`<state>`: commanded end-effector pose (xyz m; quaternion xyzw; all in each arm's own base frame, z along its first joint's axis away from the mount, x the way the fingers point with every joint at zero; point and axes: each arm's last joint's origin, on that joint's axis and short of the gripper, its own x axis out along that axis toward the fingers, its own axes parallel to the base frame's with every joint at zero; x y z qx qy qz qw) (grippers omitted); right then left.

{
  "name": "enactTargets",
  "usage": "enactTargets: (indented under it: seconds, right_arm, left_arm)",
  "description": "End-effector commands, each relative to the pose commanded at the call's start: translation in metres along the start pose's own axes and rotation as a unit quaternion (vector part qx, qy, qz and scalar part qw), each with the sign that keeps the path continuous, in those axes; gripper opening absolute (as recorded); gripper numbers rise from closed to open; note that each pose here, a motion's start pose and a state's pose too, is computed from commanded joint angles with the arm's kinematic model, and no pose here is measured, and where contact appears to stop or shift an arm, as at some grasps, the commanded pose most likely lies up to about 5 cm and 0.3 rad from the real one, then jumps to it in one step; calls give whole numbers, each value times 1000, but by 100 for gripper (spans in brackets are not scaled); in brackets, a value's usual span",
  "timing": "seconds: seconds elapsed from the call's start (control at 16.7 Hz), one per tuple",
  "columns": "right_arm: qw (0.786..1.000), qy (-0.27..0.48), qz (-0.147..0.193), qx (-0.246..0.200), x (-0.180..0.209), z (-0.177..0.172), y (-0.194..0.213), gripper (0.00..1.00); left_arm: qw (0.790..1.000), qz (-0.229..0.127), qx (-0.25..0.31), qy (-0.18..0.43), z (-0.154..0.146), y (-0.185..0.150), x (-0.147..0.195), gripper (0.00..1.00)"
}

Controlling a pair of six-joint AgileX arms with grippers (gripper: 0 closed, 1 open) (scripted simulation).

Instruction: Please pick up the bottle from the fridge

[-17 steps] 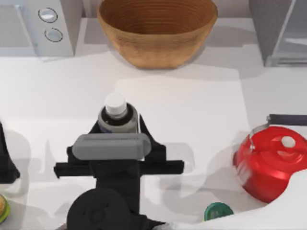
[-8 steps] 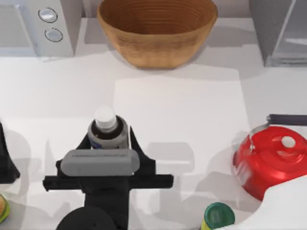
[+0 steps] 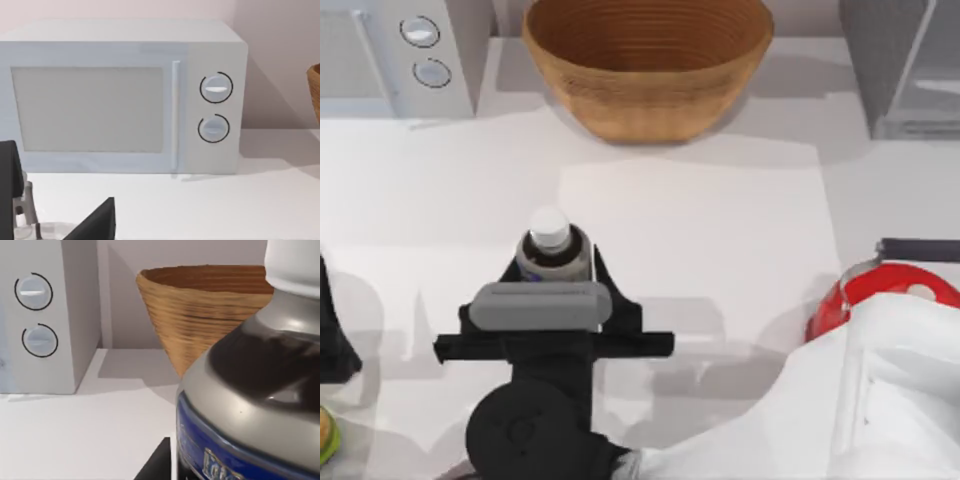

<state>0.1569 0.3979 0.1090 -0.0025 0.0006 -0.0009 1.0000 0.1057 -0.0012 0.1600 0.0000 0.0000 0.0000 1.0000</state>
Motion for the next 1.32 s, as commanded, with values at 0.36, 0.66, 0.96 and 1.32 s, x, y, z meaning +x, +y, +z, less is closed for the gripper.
enactTargets:
  seconds: [0.36, 0.66, 0.96, 1.32]
  right_arm:
    - [1000, 0, 0, 0, 0, 0, 0, 23]
    - [1000, 0, 0, 0, 0, 0, 0, 60]
    - [1000, 0, 0, 0, 0, 0, 0, 98]
    - [1000, 0, 0, 0, 0, 0, 0, 100]
  left_arm:
    - [1000, 0, 0, 0, 0, 0, 0, 100]
    - [1000, 0, 0, 0, 0, 0, 0, 100]
    - [1000, 0, 0, 0, 0, 0, 0, 100]
    - [1000, 0, 0, 0, 0, 0, 0, 100]
